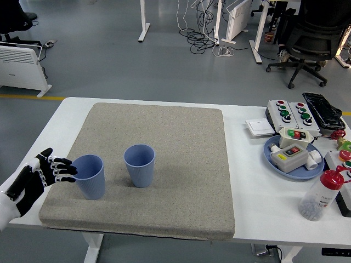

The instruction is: Push cup pick cup insert cup

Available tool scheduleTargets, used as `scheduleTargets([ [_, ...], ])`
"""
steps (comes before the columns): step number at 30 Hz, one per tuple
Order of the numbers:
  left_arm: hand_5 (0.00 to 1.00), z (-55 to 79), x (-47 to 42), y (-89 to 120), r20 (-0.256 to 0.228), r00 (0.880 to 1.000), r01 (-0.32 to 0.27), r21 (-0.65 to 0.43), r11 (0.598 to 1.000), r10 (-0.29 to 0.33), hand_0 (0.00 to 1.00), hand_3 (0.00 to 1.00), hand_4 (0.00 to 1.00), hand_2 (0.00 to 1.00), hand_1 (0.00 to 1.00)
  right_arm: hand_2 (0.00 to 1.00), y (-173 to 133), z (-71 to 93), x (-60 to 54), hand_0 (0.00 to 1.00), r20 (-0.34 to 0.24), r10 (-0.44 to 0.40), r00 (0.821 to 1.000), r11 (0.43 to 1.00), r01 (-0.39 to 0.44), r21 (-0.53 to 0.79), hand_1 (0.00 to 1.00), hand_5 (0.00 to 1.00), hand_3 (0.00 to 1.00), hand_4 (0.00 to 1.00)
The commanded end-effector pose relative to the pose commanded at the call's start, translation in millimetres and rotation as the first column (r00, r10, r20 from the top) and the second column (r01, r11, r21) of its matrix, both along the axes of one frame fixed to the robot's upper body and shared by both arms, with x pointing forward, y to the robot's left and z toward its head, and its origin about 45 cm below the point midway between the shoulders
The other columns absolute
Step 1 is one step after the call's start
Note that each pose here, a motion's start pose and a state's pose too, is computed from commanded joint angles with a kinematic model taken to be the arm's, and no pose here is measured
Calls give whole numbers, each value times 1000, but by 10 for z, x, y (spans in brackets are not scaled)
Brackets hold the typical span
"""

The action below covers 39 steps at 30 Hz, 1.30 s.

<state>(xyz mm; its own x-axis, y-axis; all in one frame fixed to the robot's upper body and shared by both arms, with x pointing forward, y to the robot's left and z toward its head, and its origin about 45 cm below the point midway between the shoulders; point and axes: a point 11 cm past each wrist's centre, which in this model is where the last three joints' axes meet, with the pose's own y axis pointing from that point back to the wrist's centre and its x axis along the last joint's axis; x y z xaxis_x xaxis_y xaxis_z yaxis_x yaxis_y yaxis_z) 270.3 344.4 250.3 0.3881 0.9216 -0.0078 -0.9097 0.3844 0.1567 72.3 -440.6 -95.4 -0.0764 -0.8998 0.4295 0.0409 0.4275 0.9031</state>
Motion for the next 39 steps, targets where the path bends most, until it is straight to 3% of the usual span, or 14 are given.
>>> scheduleTargets([
  [6, 998, -89, -84, -21, -67, 996, 61, 18, 998, -60, 609, 504, 652, 598, 665, 636, -1, -1, -14, 688, -8, 6, 1000, 1000, -6, -1, 609, 496, 576, 93],
  [8, 998, -183, -109, -59, -104, 991, 86, 38, 996, -82, 609, 504, 652, 598, 665, 636, 0, -4, -26, 688, -10, 7, 1000, 1000, -7, -1, 609, 496, 576, 93],
  [10, 998, -359, -114, -96, -151, 984, 98, 40, 994, -91, 609, 504, 652, 598, 665, 636, 3, -6, -34, 688, -13, 9, 1000, 1000, -9, 0, 609, 496, 576, 93],
  [11, 998, -427, -111, -114, -167, 982, 98, 34, 995, -91, 722, 539, 725, 641, 720, 635, 4, -6, -33, 688, -14, 10, 1000, 1000, -10, 0, 609, 495, 575, 94],
  [16, 998, -649, -61, -142, -216, 974, 79, 52, 996, -66, 722, 539, 725, 641, 720, 635, 9, -7, -23, 688, -9, 7, 1000, 1000, -7, 3, 609, 495, 575, 94],
  [17, 998, -671, -47, -139, -218, 974, 73, 59, 996, -58, 818, 568, 711, 660, 737, 635, 9, -6, -16, 688, -8, 8, 1000, 1000, -8, 3, 610, 492, 576, 93],
  [25, 998, -712, 43, -138, -212, 977, 46, 71, 996, -30, 833, 574, 683, 661, 737, 635, 14, -2, 16, 688, 3, 1, 1000, 1000, -1, 6, 610, 493, 575, 94],
  [34, 998, -687, 205, -178, -162, 987, 4, 66, 998, 7, 841, 572, 675, 659, 735, 634, 11, 1, 29, 688, 4, 2, 1000, 1000, -2, 5, 610, 493, 575, 94],
  [39, 998, -720, 258, -187, -166, 986, 4, 76, 997, 9, 848, 572, 692, 658, 735, 634, 13, 2, 40, 688, 8, -1, 1000, 1000, 1, 5, 610, 493, 575, 94],
])
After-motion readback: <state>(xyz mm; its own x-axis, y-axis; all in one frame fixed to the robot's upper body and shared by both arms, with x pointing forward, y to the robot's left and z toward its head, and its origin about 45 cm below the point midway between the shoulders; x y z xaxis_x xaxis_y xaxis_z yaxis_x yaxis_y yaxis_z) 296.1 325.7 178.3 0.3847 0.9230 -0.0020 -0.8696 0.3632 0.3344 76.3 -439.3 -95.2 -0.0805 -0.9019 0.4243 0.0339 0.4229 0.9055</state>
